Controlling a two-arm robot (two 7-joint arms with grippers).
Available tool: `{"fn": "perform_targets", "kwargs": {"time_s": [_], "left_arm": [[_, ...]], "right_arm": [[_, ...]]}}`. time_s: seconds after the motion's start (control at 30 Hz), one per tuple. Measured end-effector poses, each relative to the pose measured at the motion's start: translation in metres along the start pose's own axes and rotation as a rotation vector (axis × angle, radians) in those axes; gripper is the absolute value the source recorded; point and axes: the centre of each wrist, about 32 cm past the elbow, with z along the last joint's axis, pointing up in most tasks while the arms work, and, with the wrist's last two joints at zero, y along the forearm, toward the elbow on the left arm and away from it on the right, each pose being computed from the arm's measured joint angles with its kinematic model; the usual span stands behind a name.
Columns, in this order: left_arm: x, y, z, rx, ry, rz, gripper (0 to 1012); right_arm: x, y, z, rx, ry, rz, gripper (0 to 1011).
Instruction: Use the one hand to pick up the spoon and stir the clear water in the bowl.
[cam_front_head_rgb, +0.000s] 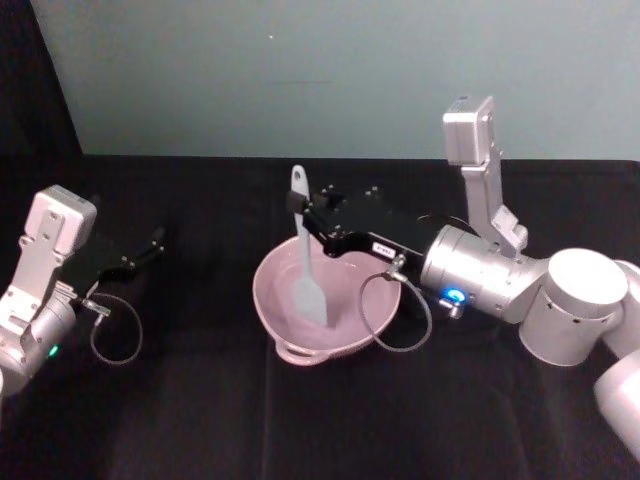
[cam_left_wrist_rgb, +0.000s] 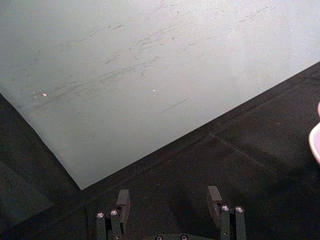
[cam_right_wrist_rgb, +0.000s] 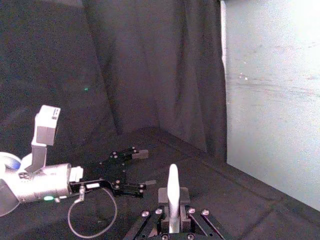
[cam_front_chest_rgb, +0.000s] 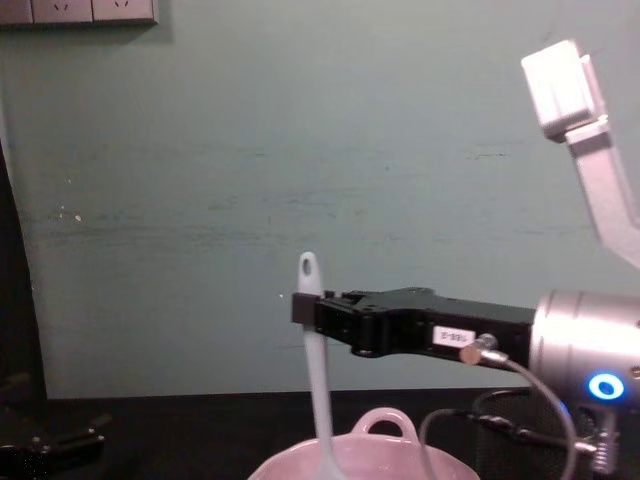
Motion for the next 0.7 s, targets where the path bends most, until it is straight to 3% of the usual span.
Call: {"fn": "perform_targets", "kwargs": {"time_s": [0.3, 0.5, 0.7], "left_arm": [[0.0, 0.0, 0.0, 0.0, 0.0, 0.0, 1011], [0.0, 0.0, 0.0, 0.0, 0.0, 0.0, 1011], [0.0, 0.0, 0.0, 0.0, 0.0, 0.0, 1011]], "right_arm": [[0.004, 0.022, -0.013, 0.026, 0.02, -0.008, 123], [0.011, 0.034, -0.022, 0.065, -0.017, -0.08, 123], [0.016, 0.033, -0.024, 0.079, -0.06, -0.145, 123]]}}
